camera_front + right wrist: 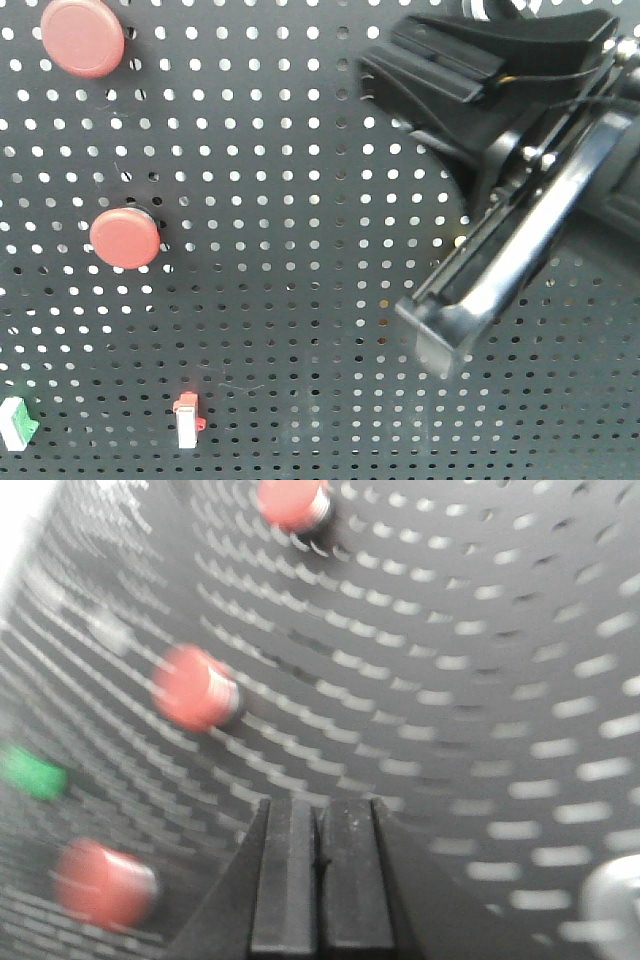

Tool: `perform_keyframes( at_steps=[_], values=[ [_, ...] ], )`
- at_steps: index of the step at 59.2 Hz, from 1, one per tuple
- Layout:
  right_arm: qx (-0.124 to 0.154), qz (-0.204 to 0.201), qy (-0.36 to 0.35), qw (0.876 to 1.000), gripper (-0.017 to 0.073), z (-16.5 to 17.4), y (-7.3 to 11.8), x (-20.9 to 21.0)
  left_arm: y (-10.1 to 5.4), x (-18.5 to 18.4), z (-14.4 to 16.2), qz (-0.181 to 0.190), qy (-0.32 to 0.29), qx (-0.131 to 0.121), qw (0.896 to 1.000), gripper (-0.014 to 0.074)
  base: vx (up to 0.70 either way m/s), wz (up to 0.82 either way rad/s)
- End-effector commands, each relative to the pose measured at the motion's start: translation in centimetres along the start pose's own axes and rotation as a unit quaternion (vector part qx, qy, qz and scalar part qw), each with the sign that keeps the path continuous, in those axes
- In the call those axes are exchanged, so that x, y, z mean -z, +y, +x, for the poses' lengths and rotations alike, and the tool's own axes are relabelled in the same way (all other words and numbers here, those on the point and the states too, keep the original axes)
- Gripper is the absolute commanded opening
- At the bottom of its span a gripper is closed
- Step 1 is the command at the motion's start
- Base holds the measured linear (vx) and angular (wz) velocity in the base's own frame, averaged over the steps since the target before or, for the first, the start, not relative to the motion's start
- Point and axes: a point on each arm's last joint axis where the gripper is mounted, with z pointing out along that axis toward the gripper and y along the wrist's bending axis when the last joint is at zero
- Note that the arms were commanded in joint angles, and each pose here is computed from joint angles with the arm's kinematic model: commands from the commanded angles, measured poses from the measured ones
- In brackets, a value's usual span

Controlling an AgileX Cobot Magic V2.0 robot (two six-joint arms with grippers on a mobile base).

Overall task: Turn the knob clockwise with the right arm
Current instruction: 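Raise the right gripper toward the silver knob near the board top, then align the open right gripper fingers around the knob's slotted bar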

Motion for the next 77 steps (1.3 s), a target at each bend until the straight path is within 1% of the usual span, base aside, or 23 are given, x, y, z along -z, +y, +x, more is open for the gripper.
perform_keyframes(
  at_steps=[1,6,9,11,17,18,19,20,21,22,23,27,29,32,33,38,41,44,45,50,55,65,77],
  values=[
    [-0.049,-0.004,-0.027,0.998,-0.0005,-1.3,-0.3,0.3,0.0,-0.1,-0.1,-0.005,-0.026,0.004,1.0,-0.0006,0.0,0.0],
    [-0.073,-0.024,-0.015,0.997,-0.0005,-1.1,0.0,0.3,0.0,-0.1,-0.1,-0.005,-0.026,0.004,1.0,-0.0006,0.0,0.0],
    [-0.076,-0.032,-0.004,0.997,-0.0005,-0.9,0.2,0.3,0.0,-0.1,-0.1,-0.005,-0.026,0.004,1.0,-0.0006,0.0,0.0],
    [-0.069,-0.036,0.007,0.997,-0.0005,-0.8,0.2,0.3,0.0,-0.1,-0.1,-0.005,-0.026,0.004,1.0,-0.0006,0.0,0.0],
    [-0.031,-0.039,0.074,0.996,-0.0005,-0.4,-0.1,0.3,0.0,-0.1,-0.1,-0.005,-0.026,0.004,1.0,-0.0006,0.0,0.0],
    [-0.024,-0.036,0.095,0.995,-0.0005,-0.3,-0.3,0.3,0.0,-0.1,-0.1,-0.005,-0.026,0.004,1.0,-0.0006,0.0,0.0],
    [-0.026,-0.032,0.117,0.992,-0.0005,-0.2,-0.5,0.3,0.0,-0.1,-0.1,-0.005,-0.026,0.004,1.0,-0.0006,0.0,0.0],
    [-0.013,-0.025,0.134,0.991,-0.0005,-0.1,-0.8,0.2,0.0,-0.1,-0.1,-0.005,-0.026,0.004,1.0,-0.0006,0.0,0.0],
    [-0.013,-0.016,0.159,0.987,-0.0005,0.0,-1.1,0.2,0.0,-0.1,-0.1,-0.005,-0.026,0.004,1.0,-0.0006,0.0,0.0],
    [0.004,-0.005,0.175,0.985,-0.0005,0.1,-1.4,0.1,0.0,-0.1,-0.1,-0.005,-0.026,0.004,1.0,-0.0006,0.0,0.0],
    [0.012,0.006,0.19,0.982,-0.0005,0.2,-1.7,0.1,0.0,-0.1,-0.1,-0.005,-0.026,0.004,1.0,-0.0006,0.0,0.0],
    [0.062,0.065,0.251,0.964,-0.0005,0.4,-3.3,-0.1,0.0,-0.1,-0.1,-0.005,-0.026,0.004,1.0,-0.0006,0.0,0.0],
    [0.095,0.086,0.268,0.955,-0.0005,0.4,-3.8,-0.3,0.0,-0.1,-0.1,-0.005,-0.026,0.004,1.0,-0.0006,0.0,0.0],
    [0.135,0.099,0.28,0.945,-0.0005,0.2,-4.0,-0.6,0.0,-0.1,-0.1,-0.005,-0.026,0.004,1.0,-0.0006,0.0,0.0],
    [0.192,0.089,0.266,0.94,-0.0005,-0.6,-2.9,-0.8,0.0,-0.1,-0.1,-0.005,-0.026,0.004,1.0,-0.0006,0.0,0.0],
    [0.221,0.09,0.268,0.933,-0.0005,-1.1,-2.2,-0.6,0.0,-0.1,-0.1,-0.005,-0.026,0.004,1.0,-0.0006,0.0,0.0],
    [0.246,0.1,0.28,0.922,-0.0005,-1.4,-1.9,-0.2,0.0,-0.1,-0.1,-0.005,-0.026,0.004,1.0,-0.0006,0.0,0.0],
    [0.263,0.108,0.286,0.915,-0.0005,-1.7,-1.7,0.1,0.0,-0.1,-0.1,-0.005,-0.026,0.004,1.0,-0.0006,0.0,0.0],
    [0.273,0.117,0.291,0.91,-0.0005,-1.8,-1.8,0.2,0.0,-0.1,-0.1,-0.005,-0.026,0.004,1.0,-0.0006,0.0,0.0],
    [0.304,0.139,0.285,0.898,-0.0004,-2.6,-1.6,0.7,0.0,-0.1,-0.1,-0.005,-0.026,0.004,1.0,-0.0006,0.0,0.0],
    [0.325,0.156,0.266,0.894,-0.0001,-3.6,-1.4,1.1,0.0,-0.1,-0.1,-0.005,-0.026,0.004,1.0,-0.0006,0.0,0.0],
    [0.337,0.204,0.257,0.882,0.0036,-4.6,-1.5,1.8,0.0,-0.1,-0.1,-0.005,-0.026,0.004,1.0,-0.0006,0.0,0.0],
    [0.357,0.243,0.234,0.871,0.0174,-5.4,-1.9,2.0,0.0,-0.1,-0.1,-0.005,-0.026,0.004,1.0,-0.0006,0.0,0.0]
  ],
)
